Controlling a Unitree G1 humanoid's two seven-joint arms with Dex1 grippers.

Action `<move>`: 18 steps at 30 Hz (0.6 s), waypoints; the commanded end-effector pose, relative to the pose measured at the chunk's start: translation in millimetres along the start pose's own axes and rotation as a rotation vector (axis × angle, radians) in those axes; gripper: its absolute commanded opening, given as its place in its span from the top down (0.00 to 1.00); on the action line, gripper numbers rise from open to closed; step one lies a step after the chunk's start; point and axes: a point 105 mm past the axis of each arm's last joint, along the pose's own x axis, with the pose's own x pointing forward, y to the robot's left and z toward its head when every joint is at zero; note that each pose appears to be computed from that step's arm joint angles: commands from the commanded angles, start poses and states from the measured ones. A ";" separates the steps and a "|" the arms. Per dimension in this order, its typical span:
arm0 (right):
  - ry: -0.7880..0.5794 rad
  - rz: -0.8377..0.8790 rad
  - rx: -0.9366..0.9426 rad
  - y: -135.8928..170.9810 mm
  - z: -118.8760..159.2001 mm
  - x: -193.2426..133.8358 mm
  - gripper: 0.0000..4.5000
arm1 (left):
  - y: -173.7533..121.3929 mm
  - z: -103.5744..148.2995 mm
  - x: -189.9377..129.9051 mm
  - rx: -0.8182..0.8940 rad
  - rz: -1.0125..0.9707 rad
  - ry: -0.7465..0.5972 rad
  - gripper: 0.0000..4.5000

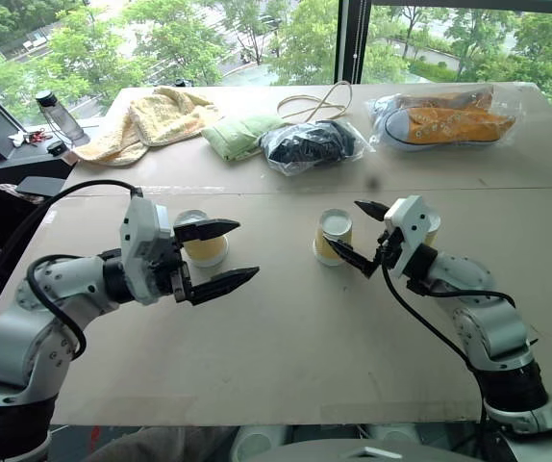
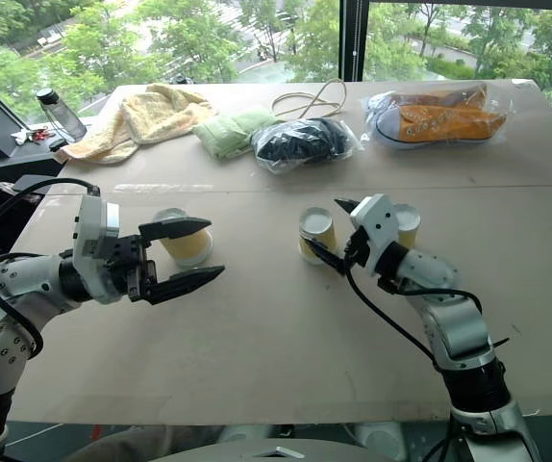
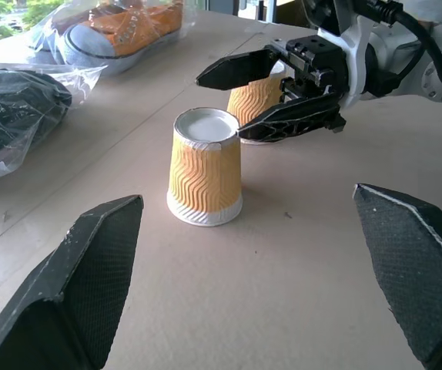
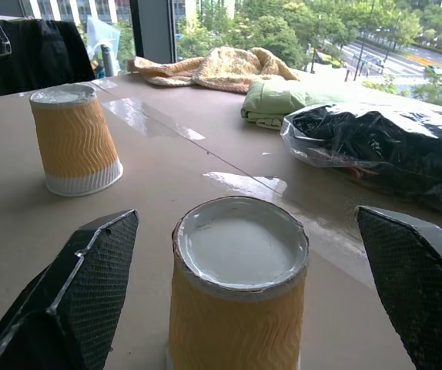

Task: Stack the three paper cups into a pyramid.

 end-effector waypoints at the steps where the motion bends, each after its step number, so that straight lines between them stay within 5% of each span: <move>1: -0.072 -0.089 -0.112 -17.5 30.0 -29.7 0.01 | -2.4 13.9 5.3 0.058 -0.031 -0.031 0.00; 9: 0.036 -0.375 -0.140 -66.4 8.7 -73.7 0.01 | -6.5 32.2 28.3 0.093 -0.123 -0.085 0.00; 18: 0.042 -0.400 0.017 -63.9 -18.6 -69.4 0.01 | -5.9 39.9 31.9 0.115 -0.155 -0.084 0.00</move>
